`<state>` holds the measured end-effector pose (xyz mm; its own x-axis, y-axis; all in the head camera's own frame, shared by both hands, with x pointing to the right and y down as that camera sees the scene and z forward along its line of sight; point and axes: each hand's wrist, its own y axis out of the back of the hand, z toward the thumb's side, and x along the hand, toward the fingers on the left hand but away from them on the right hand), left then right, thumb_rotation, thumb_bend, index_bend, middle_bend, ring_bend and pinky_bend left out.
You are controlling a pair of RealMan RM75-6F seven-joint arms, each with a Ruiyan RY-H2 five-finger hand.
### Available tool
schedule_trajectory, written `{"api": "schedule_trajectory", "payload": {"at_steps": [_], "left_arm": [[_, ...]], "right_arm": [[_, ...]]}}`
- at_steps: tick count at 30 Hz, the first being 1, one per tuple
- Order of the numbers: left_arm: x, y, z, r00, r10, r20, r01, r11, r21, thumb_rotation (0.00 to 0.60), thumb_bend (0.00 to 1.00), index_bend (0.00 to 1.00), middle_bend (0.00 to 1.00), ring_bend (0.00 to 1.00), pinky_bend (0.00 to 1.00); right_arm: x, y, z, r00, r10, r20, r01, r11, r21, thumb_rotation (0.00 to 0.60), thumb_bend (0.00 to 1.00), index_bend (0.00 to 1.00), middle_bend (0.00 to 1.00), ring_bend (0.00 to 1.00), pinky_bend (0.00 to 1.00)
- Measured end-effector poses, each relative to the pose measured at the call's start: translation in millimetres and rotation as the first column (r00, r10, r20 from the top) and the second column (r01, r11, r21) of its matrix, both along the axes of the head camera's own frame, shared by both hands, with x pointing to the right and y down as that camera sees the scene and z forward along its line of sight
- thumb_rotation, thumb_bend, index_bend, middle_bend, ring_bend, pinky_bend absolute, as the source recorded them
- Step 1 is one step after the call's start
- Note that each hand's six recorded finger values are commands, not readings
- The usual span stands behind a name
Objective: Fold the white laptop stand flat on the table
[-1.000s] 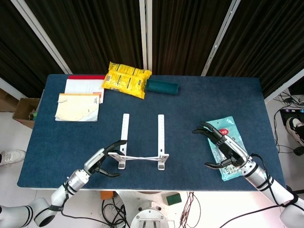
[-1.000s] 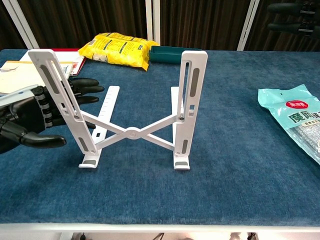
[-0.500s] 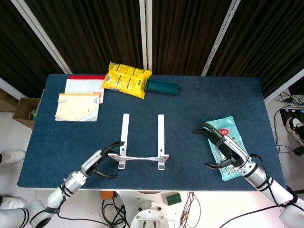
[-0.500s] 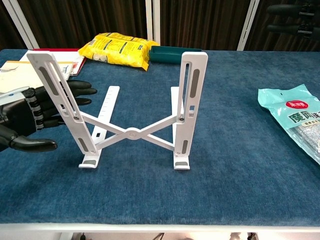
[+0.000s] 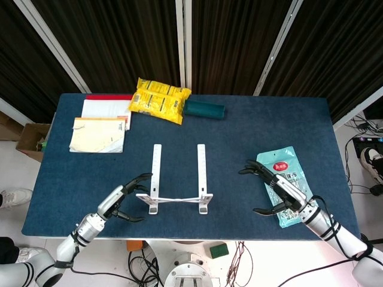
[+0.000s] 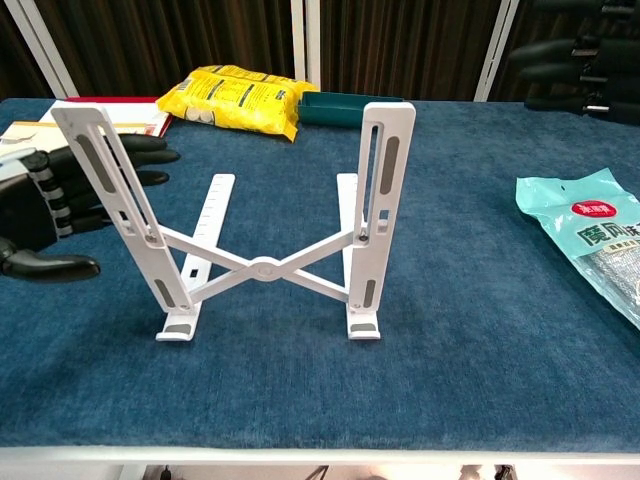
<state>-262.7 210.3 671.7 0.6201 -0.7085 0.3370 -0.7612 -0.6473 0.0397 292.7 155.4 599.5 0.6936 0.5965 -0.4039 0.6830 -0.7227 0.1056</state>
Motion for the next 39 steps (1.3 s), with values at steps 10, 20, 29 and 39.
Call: {"api": "schedule_trajectory", "payload": {"at_steps": [10,20,29,39], "left_arm": [[-42.1,-19.2,-20.1,0.969,-0.086,0.231,0.036,0.977,0.213,0.6,0.0,0.12,0.06,0.05,0.24],[-98.4,-24.1,-52.4,0.834,-0.247,0.494,0.043,0.921,0.388,0.6,0.0,0.12,0.06,0.05,0.24],[-116.4,-17.9,-59.2,0.764,-0.281,0.581,0.03,0.915,0.403,0.6,0.0,0.12,0.06,0.05,0.24],[-128.4,-29.7,-63.6,0.723,-0.278,0.632,-0.012,0.91,0.414,0.6,0.0,0.12,0.06,0.05,0.24]], "right_arm": [[-48.8,13.6,49.0,0.93,-0.235,-0.281,0.267,0.96,0.082,0.6,0.08,0.01,0.13,0.0,0.0],[-147.8,15.8,84.0,0.938,-0.25,-0.242,0.273,0.96,0.066,0.6,0.07,0.0,0.11,0.0,0.0],[-163.1,-18.0,100.9,0.961,-0.06,-0.271,0.094,0.989,0.111,0.6,0.07,0.0,0.1,0.0,0.0],[-104.4,-60.6,94.4,0.904,0.288,-0.316,-0.231,0.951,0.206,0.6,0.08,0.0,0.01,0.0,0.0]]}}
